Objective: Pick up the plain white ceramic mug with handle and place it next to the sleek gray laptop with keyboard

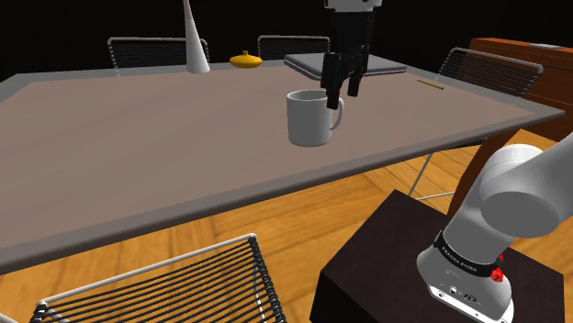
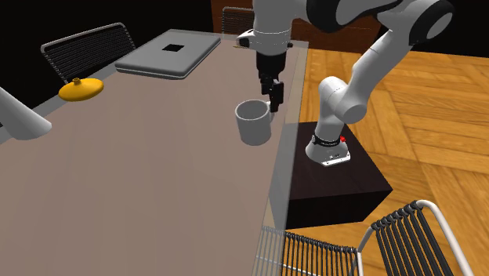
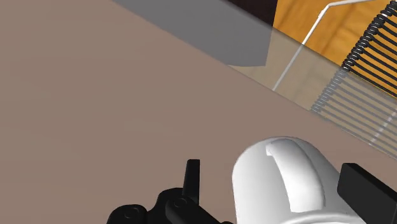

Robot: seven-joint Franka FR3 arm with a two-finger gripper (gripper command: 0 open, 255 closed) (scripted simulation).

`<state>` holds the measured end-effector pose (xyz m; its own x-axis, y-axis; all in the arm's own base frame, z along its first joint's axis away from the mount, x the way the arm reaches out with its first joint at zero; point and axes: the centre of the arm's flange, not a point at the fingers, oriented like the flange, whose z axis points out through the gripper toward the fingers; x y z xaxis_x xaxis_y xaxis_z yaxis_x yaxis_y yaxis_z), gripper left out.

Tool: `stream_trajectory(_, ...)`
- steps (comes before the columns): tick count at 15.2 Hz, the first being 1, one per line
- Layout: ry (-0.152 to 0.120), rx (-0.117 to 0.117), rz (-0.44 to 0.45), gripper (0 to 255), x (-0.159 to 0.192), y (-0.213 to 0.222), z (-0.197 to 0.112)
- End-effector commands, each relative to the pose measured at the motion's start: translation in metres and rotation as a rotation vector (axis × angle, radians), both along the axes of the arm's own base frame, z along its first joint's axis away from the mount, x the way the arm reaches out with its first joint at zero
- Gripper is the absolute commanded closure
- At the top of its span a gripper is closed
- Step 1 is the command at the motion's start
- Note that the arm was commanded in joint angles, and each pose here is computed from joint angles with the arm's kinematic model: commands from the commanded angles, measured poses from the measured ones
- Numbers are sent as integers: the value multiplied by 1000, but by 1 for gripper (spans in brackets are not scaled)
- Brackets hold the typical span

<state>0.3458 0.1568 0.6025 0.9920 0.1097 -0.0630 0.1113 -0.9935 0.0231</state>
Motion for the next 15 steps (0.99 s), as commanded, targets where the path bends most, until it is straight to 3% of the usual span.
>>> stream_trajectory(1, 0, 9, -9, 0, 6, 20, 9)
stream_trajectory(9, 0, 8, -9, 0, 3, 19, -31)
stream_trajectory(15, 0, 9, -9, 0, 3, 19, -31)
